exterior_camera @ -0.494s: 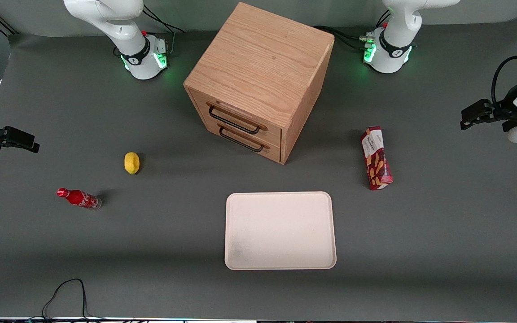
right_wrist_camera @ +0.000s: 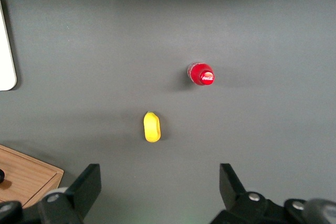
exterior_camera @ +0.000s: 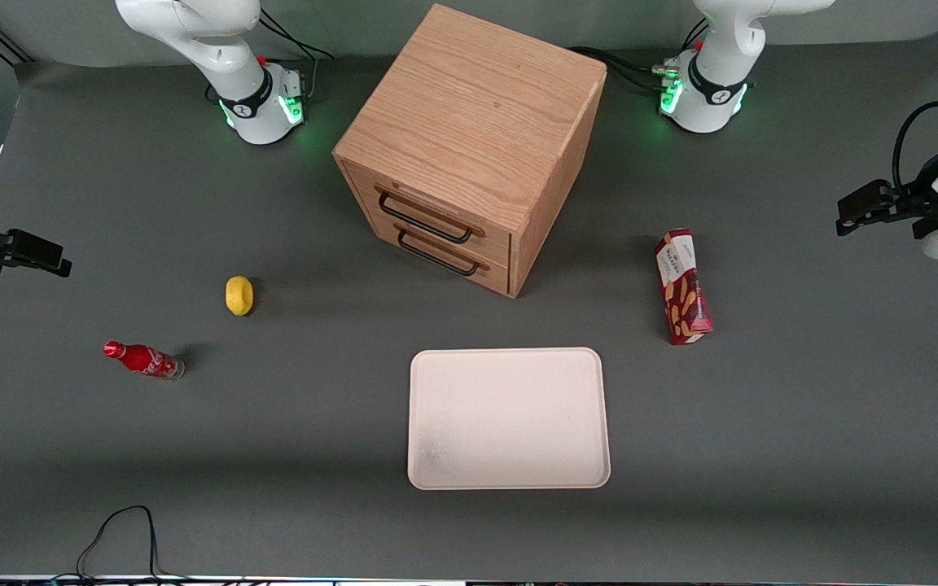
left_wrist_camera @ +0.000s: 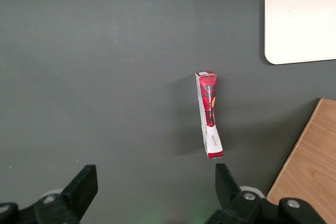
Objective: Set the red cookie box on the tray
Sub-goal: 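Move the left gripper from rest toward the red shortbread box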
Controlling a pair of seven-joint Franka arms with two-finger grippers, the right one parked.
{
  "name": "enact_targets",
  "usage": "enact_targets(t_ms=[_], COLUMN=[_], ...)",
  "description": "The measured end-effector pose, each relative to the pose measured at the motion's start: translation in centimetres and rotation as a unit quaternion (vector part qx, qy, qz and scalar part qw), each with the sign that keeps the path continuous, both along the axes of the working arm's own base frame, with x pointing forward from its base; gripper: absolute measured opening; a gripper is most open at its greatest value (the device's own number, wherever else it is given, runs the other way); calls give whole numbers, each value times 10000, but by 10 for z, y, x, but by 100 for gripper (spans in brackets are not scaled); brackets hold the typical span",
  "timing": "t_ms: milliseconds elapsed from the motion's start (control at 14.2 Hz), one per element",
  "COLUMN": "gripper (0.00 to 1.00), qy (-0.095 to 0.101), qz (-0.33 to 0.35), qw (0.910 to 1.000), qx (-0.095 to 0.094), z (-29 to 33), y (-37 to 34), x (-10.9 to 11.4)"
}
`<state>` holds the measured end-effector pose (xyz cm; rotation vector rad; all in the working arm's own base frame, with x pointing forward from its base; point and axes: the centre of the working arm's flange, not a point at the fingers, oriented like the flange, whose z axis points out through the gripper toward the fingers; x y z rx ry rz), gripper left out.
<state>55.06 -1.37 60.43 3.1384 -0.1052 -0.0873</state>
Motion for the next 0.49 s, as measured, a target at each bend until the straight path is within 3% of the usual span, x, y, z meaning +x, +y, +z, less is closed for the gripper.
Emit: enact_targets(t_ms=[282,494], gripper=[100,100], qy=[50,-27], qz=[79,206], qw=[10000,9998], qx=[24,69], z=[-4,-4], y=[-31,-76], x=[-4,-25])
